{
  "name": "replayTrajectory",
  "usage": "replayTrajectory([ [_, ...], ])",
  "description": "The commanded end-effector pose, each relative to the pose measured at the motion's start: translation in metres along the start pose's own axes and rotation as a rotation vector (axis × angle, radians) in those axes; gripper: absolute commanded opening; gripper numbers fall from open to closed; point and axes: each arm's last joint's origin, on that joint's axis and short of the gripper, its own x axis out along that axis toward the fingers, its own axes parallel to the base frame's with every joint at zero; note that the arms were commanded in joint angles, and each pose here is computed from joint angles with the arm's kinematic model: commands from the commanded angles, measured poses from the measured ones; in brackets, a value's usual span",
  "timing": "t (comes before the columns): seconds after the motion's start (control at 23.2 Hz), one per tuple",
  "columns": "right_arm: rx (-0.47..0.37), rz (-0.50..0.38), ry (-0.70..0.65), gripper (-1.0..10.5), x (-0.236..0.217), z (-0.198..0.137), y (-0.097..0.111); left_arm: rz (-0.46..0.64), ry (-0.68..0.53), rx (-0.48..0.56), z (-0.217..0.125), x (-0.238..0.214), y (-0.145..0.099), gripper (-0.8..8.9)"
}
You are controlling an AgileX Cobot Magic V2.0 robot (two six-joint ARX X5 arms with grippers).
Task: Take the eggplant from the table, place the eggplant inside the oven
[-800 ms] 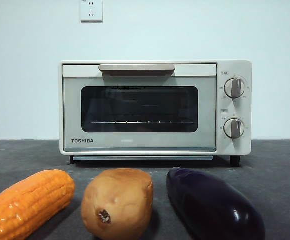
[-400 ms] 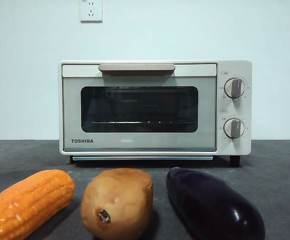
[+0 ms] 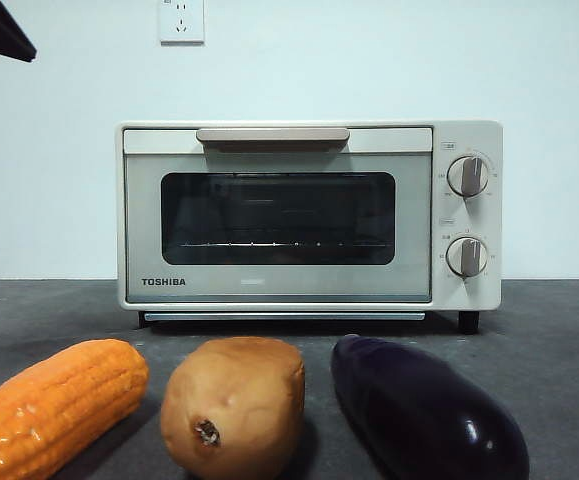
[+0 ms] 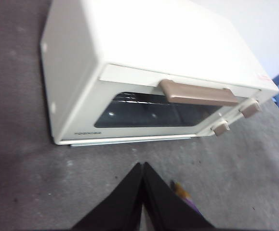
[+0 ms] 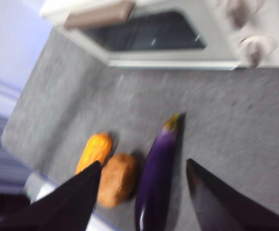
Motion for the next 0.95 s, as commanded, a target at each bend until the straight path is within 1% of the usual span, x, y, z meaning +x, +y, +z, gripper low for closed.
replayTrajectory([
  [0.04, -0.031, 0.019, 0.067, 3.3, 0.013, 0.003, 0.006, -0.025, 0.001, 0.034, 0.004, 0.001, -0.005, 0.04],
  [0.13, -0.038, -0.015, 0.124, 3.3, 0.028, 0.003, 0.009, -0.035, 0.007, 0.045, 0.003, 0.002, -0.007, 0.04],
  [0.26, -0.074, -0.106, 0.184, 3.6, 0.053, 0.001, 0.013, -0.043, 0.011, 0.05, 0.002, 0.002, -0.009, 0.04],
  [0.35, -0.122, -0.154, 0.244, 3.9, 0.08, -0.002, 0.021, -0.049, 0.014, 0.052, 0.002, 0.003, -0.01, 0.04],
  [0.43, -0.15, -0.203, 0.29, 3.9, 0.105, -0.007, 0.025, -0.052, 0.017, 0.054, 0.001, 0.003, -0.01, 0.04],
  [0.47, -0.149, -0.225, 0.325, 3.9, 0.118, -0.011, 0.026, -0.054, 0.019, 0.054, 0.001, 0.003, -0.011, 0.04],
  [0.65, -0.146, -0.245, 0.444, 3.9, 0.167, -0.026, 0.024, -0.052, 0.025, 0.052, 0.001, 0.003, -0.011, 0.04],
  [0.82, -0.148, -0.267, 0.508, 3.9, 0.204, -0.039, 0.018, -0.052, 0.024, 0.056, 0.001, 0.003, -0.011, 0.04],
  [0.95, -0.144, -0.289, 0.553, 3.9, 0.224, -0.049, 0.011, -0.052, 0.024, 0.055, 0.001, 0.003, -0.01, 0.04],
])
